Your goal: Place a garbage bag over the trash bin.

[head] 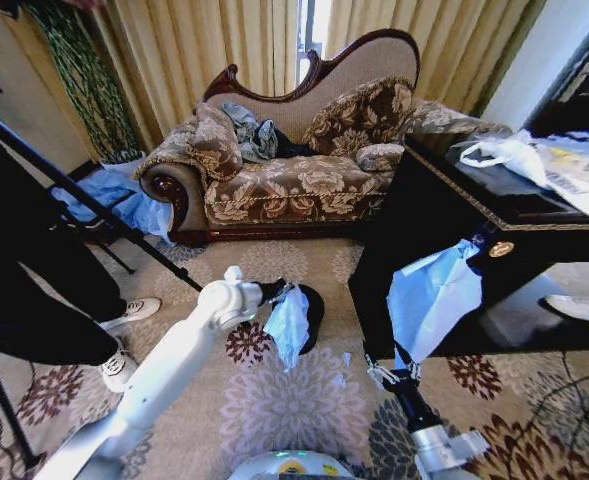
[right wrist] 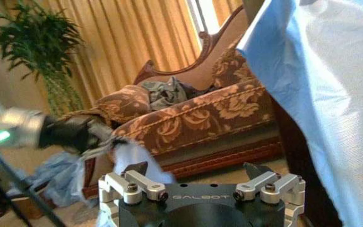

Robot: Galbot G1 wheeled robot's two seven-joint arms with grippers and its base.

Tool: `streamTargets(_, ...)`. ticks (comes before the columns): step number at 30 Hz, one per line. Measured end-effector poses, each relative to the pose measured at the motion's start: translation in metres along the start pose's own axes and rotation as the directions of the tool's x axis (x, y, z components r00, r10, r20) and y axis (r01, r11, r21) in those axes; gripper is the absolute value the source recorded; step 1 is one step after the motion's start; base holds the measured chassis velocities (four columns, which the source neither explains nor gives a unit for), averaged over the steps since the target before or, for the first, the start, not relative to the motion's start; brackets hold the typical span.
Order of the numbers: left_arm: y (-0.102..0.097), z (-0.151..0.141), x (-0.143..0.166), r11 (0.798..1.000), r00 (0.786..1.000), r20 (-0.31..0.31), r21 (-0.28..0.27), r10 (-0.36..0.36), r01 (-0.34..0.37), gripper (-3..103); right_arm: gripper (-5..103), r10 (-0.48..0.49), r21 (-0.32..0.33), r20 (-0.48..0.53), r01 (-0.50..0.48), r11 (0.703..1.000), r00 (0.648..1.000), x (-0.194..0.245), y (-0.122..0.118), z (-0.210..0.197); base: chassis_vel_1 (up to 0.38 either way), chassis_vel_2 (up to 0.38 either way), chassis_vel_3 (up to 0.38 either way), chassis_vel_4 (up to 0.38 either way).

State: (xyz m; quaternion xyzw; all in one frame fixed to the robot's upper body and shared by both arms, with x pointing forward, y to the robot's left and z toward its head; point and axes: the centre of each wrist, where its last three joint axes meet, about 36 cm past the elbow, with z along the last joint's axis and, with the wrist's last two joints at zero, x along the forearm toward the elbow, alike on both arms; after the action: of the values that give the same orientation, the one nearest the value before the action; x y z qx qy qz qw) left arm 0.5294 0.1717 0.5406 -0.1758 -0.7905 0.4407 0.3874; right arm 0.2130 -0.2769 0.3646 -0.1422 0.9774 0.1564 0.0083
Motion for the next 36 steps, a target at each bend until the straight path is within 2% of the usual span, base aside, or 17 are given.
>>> streamTargets(6,-0.008,-0.020,-0.022,0.999,1.000,0.001,0.040,0.011,-0.011,0,95,-0.014,-0.008,-0.002,0.014,1.000,1.000,0.000,0.002,0.009,0.000,0.000,0.000,0.000)
streamTargets(9,-0.001,-0.023,-0.032,0.998,1.000,-0.004,0.067,-0.001,0.002,0,95,-0.021,-0.003,-0.003,0.021,1.000,1.000,0.001,0.001,0.011,0.000,0.000,0.000,0.000)
streamTargets(11,0.011,-0.021,-0.035,0.996,1.000,-0.003,0.080,-0.026,0.026,0,95,-0.027,-0.001,-0.006,0.027,1.000,1.000,0.003,0.001,0.011,0.000,0.000,0.000,0.000)
streamTargets(13,0.034,-0.017,-0.036,0.993,0.998,0.002,0.101,-0.066,0.065,0,95,-0.029,0.004,-0.010,0.029,1.000,1.000,0.005,0.000,0.011,0.000,0.000,0.000,0.000)
streamTargets(14,0.034,-0.017,-0.036,0.993,0.998,0.002,0.101,-0.066,0.065,0,95,-0.029,0.004,-0.010,0.029,1.000,1.000,0.005,0.000,0.011,0.000,0.000,0.000,0.000)
streamTargets(18,0.066,-0.012,-0.028,0.984,0.993,0.018,0.139,-0.118,0.114,0,95,-0.030,0.009,-0.015,0.031,0.999,0.999,0.005,0.000,0.012,0.000,0.000,0.000,0.000)
streamTargets(21,0.074,-0.011,-0.019,0.981,0.992,0.033,0.155,-0.122,0.115,0,95,-0.033,0.009,-0.019,0.033,0.999,0.999,0.005,0.001,0.014,0.000,0.000,0.000,0.000)
streamTargets(28,0.074,-0.023,0.004,0.982,0.992,0.084,0.172,-0.099,0.084,0,95,-0.047,0.003,-0.028,0.048,0.999,0.998,0.006,0.007,0.019,0.000,0.000,0.000,0.000)
streamTargets(32,0.086,-0.031,-0.001,0.976,0.988,0.098,0.193,-0.121,0.100,0,95,-0.064,-0.003,-0.034,0.064,0.998,0.997,0.006,0.014,0.023,0.000,0.000,0.000,0.000)
streamTargets(36,0.096,-0.023,-0.018,0.976,0.989,0.062,0.178,-0.138,0.125,0,95,-0.083,-0.010,-0.056,0.083,0.997,0.995,0.008,0.023,0.039,0.000,0.000,0.000,0.000)
